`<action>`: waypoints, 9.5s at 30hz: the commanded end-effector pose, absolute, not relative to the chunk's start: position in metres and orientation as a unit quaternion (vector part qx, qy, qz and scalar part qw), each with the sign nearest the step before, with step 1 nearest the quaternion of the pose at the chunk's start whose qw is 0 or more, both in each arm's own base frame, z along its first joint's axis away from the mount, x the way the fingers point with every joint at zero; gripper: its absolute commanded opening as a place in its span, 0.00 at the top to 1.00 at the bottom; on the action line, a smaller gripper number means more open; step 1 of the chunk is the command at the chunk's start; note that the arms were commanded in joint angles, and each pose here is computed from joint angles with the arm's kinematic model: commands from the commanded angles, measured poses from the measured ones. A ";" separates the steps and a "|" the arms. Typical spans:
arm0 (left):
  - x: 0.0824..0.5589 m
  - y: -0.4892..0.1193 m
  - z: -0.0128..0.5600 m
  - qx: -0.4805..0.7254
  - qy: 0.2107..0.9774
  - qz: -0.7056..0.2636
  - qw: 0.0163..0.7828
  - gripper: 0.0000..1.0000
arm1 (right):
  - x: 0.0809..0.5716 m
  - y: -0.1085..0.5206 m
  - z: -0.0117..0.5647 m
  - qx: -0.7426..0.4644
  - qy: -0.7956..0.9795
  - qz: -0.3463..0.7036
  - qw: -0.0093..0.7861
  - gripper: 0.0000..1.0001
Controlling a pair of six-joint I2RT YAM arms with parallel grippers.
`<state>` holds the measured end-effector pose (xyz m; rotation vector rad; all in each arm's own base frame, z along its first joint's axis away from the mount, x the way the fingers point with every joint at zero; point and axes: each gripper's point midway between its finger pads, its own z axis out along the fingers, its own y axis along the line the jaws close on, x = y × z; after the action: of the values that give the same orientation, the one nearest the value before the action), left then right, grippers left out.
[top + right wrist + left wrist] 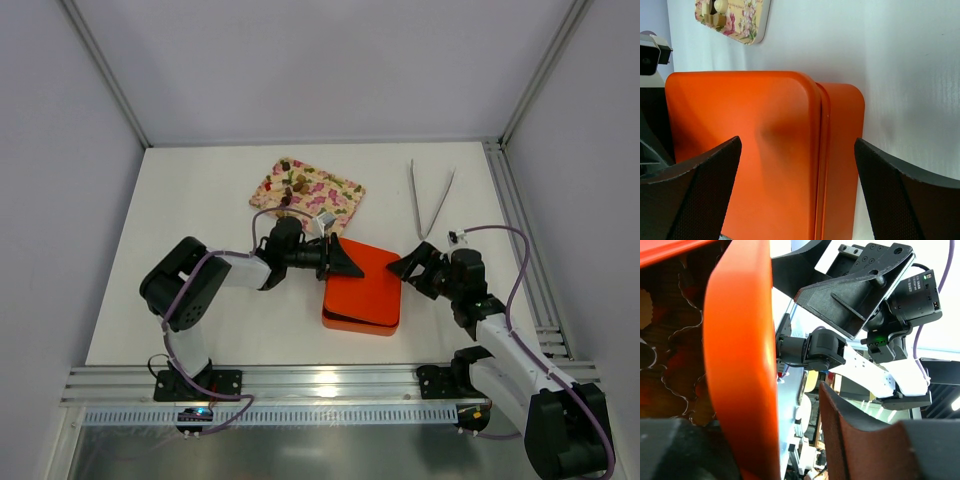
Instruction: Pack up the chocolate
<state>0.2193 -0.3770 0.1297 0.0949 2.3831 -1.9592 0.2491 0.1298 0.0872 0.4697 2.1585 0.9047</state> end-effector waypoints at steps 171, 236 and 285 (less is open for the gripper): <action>0.205 -0.315 0.068 0.101 0.951 -0.291 -0.025 0.28 | 0.256 0.183 0.101 0.117 0.852 0.360 0.363 0.08; 0.205 -0.314 0.096 0.150 0.954 -0.259 0.010 0.04 | 0.261 0.199 0.112 0.100 0.858 0.352 0.361 0.04; 0.169 -0.326 0.083 0.056 0.953 -0.297 0.006 0.09 | 0.195 0.188 0.061 0.105 0.885 0.361 0.275 0.08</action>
<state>0.1672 -0.3130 0.0671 0.1693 3.0552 -0.8533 0.1977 0.1820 0.0549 0.2942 2.3956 0.9320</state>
